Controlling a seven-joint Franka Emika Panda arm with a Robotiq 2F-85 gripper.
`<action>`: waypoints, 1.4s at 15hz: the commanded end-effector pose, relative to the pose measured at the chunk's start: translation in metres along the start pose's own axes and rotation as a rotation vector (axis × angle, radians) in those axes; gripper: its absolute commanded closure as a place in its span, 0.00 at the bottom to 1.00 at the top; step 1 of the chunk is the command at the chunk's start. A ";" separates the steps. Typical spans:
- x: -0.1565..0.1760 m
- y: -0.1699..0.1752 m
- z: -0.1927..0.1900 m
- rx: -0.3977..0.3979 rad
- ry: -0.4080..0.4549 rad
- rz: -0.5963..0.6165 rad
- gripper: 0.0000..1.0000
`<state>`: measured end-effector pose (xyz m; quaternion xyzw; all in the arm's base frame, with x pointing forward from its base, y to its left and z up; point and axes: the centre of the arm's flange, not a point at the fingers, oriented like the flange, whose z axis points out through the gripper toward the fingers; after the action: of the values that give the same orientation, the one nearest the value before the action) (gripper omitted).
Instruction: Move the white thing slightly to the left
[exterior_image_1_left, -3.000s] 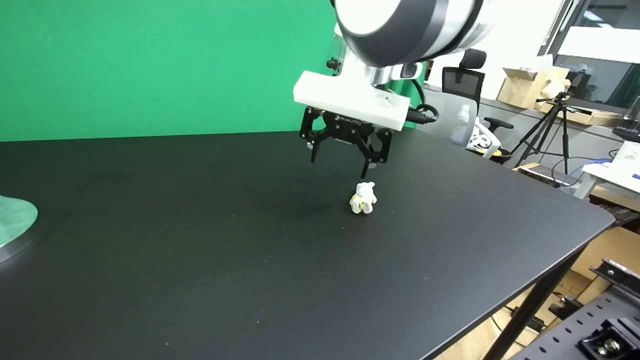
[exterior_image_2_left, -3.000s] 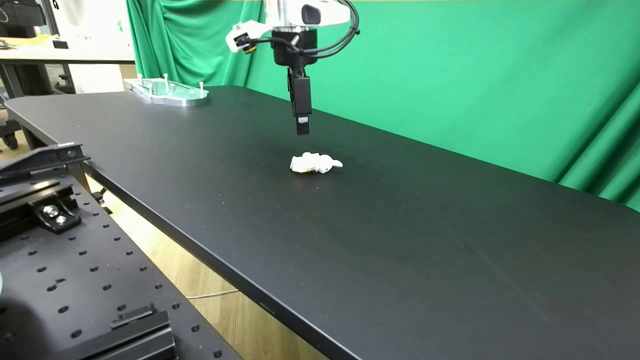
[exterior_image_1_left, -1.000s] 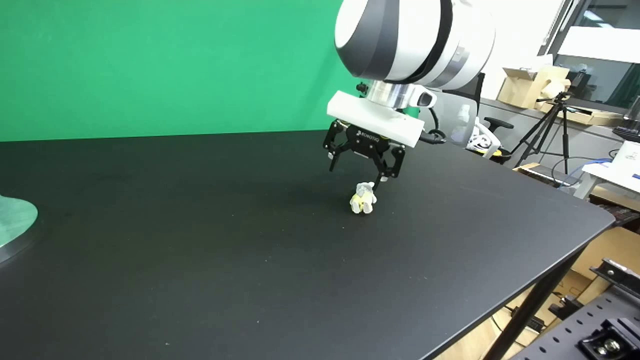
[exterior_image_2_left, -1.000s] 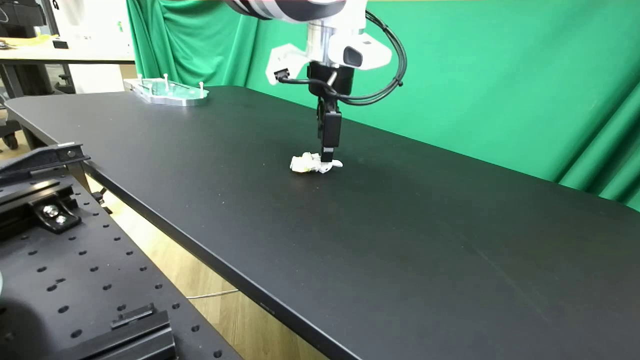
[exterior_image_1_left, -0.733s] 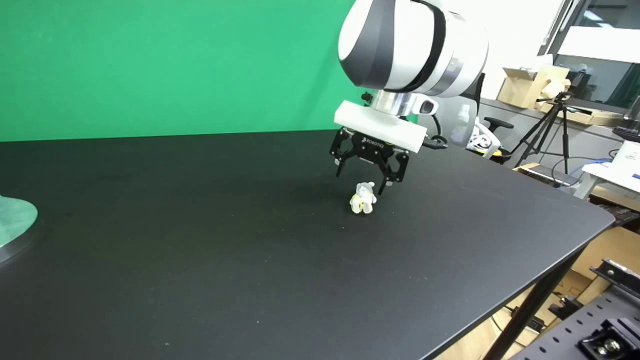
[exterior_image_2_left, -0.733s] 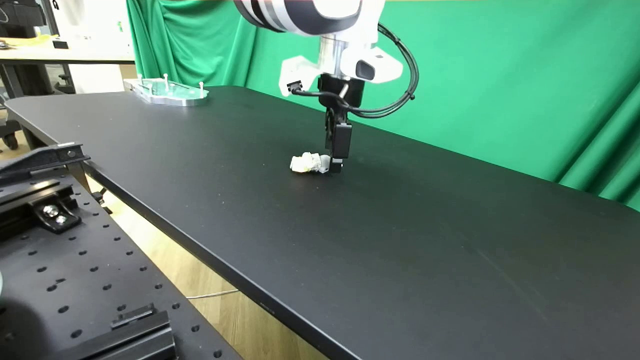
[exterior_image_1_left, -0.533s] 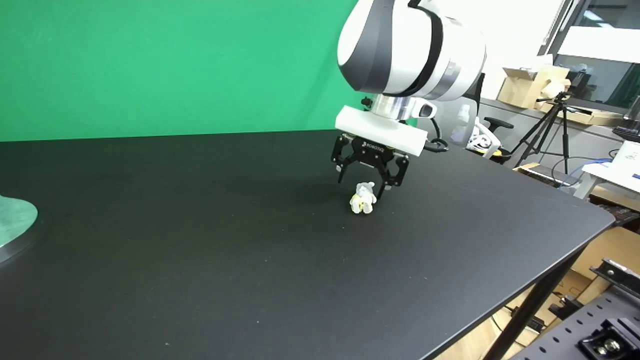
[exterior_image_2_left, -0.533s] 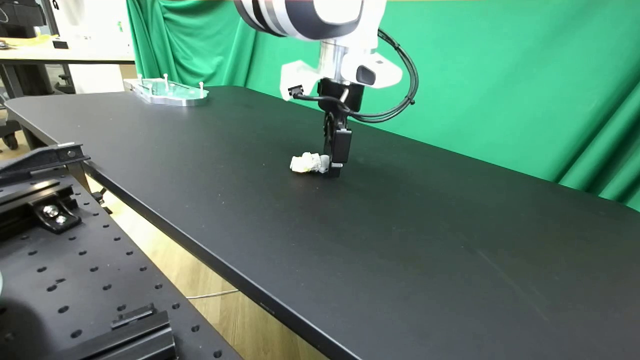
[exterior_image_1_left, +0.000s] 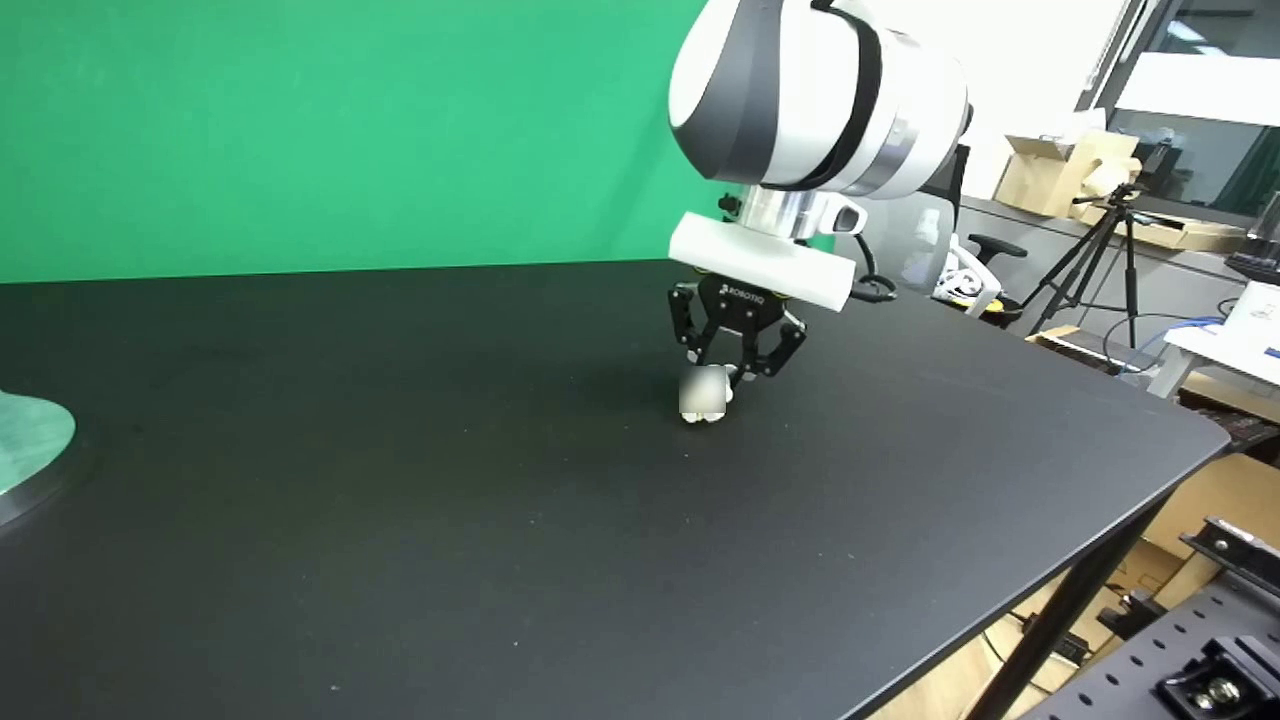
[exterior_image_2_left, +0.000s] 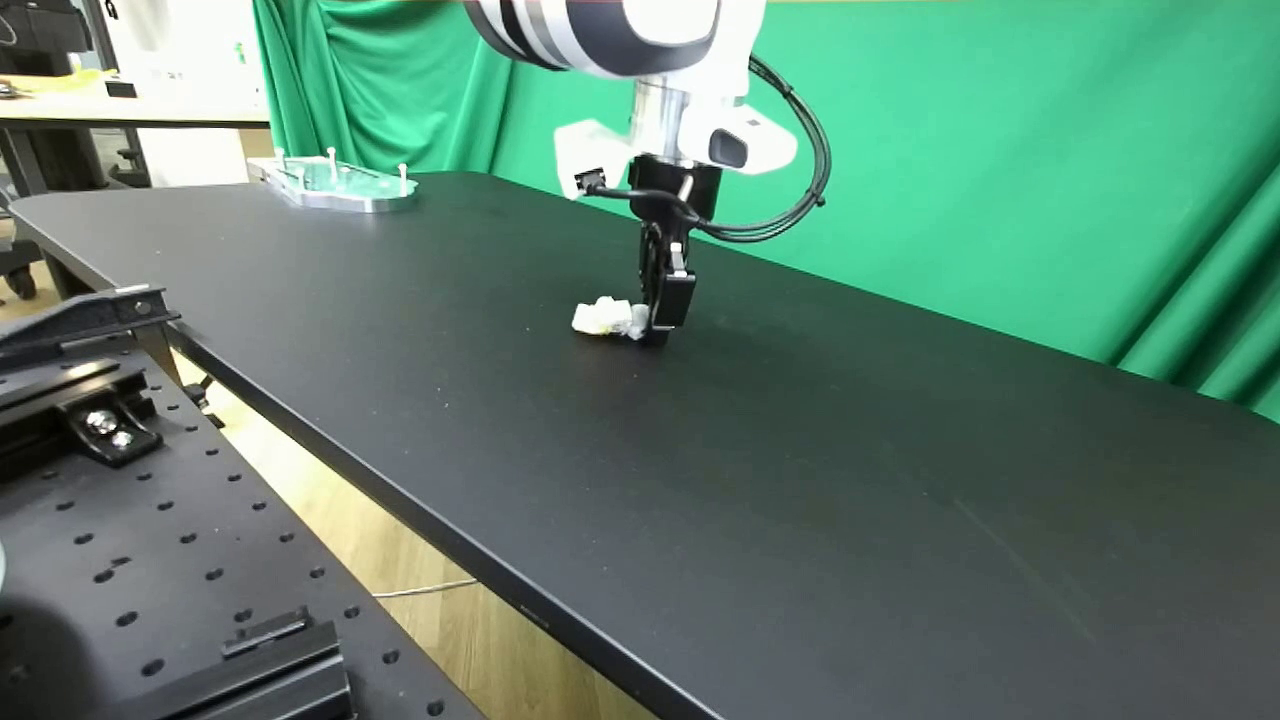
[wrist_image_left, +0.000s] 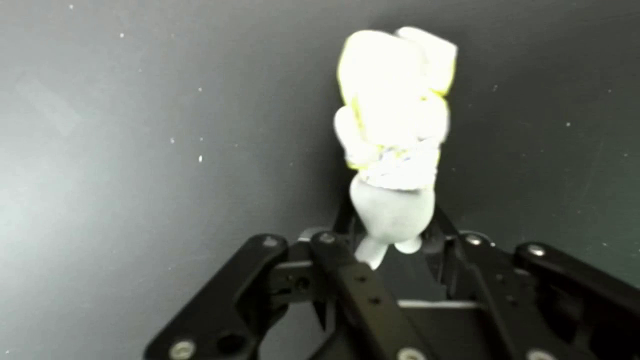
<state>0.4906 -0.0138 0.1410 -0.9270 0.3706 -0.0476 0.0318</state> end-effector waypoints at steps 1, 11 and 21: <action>0.000 -0.007 -0.009 0.011 -0.007 -0.016 0.94; -0.010 -0.081 -0.022 0.069 0.000 -0.469 0.92; -0.022 -0.089 -0.018 0.031 -0.146 -1.052 0.40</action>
<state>0.5272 0.0710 0.1584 -0.9956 -0.0773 -0.0068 0.0534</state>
